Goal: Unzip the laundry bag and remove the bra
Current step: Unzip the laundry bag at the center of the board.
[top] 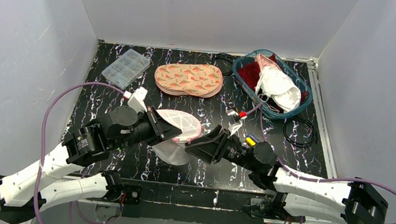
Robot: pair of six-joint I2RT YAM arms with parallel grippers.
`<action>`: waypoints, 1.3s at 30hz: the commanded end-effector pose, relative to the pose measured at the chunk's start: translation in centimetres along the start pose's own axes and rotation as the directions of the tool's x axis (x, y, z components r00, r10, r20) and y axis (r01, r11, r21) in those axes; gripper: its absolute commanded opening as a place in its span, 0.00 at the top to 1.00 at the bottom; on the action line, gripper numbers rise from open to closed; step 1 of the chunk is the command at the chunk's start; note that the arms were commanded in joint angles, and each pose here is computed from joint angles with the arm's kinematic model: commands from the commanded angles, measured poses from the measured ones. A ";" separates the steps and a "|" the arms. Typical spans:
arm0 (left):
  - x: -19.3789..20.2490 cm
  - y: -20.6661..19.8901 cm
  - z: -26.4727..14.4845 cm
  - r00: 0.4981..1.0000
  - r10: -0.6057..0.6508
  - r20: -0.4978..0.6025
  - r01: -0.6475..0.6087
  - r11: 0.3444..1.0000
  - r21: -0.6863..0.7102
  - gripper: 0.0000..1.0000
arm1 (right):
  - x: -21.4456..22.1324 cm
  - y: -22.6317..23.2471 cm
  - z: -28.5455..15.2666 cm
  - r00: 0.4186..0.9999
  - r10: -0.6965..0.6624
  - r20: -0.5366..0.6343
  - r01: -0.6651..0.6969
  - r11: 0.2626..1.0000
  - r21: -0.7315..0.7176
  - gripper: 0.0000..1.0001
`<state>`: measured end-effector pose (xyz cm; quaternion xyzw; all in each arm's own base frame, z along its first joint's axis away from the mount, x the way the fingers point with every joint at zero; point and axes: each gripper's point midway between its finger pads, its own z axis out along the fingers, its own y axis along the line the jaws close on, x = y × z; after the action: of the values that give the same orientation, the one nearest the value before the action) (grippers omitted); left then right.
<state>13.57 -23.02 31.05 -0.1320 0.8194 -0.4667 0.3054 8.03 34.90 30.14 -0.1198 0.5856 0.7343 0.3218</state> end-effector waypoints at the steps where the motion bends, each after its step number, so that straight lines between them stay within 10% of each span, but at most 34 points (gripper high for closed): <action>1: -0.8 0.0 -0.4 0.999 -0.012 0.041 0.012 1.000 0.011 1.00 | -1.2 1.7 -0.3 0.998 -0.009 0.063 0.013 0.998 -0.069 0.37; 39: -0.4 0.4 -0.4 0.999 -0.035 0.030 0.034 0.999 0.021 1.00 | -1.1 0.8 0.6 0.996 0.029 0.082 -0.025 0.999 -0.048 0.61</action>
<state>13.44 -22.46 30.28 -0.1455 0.8190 -0.4649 0.3031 8.44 35.30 29.21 -0.0957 0.5873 0.7389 0.3163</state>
